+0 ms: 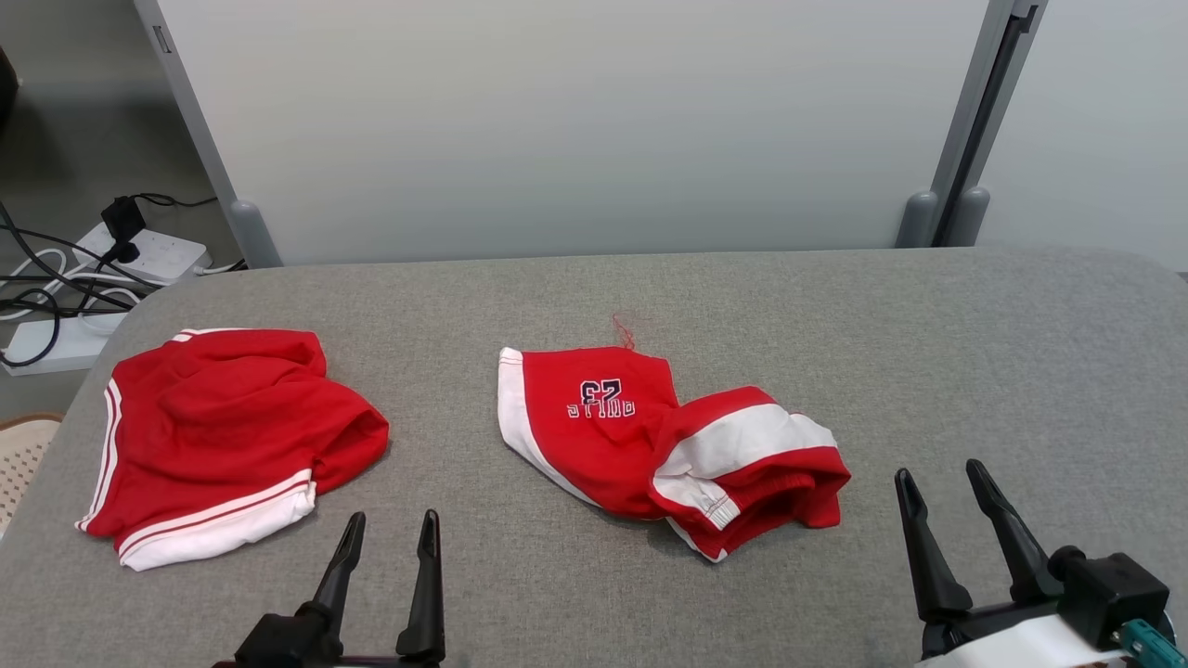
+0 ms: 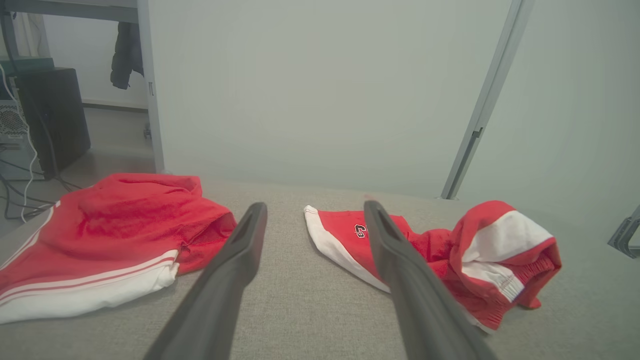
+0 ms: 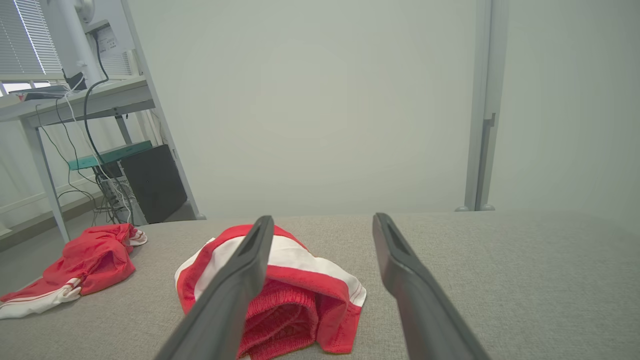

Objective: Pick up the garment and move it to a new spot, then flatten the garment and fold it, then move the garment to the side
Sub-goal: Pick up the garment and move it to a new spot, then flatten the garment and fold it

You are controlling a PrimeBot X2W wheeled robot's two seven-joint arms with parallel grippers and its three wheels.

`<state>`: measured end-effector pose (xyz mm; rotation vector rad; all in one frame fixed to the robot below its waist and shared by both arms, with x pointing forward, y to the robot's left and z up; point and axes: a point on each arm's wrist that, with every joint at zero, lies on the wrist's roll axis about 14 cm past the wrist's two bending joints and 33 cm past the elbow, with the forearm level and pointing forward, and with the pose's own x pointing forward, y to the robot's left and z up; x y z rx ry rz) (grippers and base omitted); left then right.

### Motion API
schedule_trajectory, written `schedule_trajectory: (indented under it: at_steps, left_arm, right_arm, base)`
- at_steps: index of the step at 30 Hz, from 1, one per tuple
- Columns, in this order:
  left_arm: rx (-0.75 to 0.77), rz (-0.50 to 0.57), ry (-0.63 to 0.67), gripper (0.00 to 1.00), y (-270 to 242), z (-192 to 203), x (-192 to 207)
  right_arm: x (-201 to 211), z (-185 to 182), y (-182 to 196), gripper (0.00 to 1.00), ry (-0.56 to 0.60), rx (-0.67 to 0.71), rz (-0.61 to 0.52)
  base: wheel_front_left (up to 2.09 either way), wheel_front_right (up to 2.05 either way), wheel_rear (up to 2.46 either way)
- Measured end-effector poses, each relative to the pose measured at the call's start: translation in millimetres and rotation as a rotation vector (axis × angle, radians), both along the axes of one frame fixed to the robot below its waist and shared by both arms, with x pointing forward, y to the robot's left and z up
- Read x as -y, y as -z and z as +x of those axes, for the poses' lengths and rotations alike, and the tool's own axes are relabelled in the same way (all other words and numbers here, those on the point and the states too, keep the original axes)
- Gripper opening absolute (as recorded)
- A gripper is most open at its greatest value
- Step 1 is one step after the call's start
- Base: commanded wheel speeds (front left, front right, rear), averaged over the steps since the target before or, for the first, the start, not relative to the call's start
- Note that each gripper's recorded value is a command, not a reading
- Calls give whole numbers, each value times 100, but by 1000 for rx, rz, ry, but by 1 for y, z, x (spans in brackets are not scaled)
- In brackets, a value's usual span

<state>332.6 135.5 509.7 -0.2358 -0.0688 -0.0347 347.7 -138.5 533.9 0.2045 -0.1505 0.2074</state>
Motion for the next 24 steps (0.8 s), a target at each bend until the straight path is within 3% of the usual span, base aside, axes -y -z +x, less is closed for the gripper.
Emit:
schedule_trajectory:
  at_steps: [15, 24]
  left_arm:
    - [5, 38, 33, 100, 1, -3, 6]
    - [-59, -7, 142, 100, 20, -7, 39]
  right_arm:
    - [8, -3, 1, 100, 32, -2, 4]
    - [13, -3, 2, 100, 47, -5, 6]
  base:
    - [0, 0, 0]
    - [0, 0, 0]
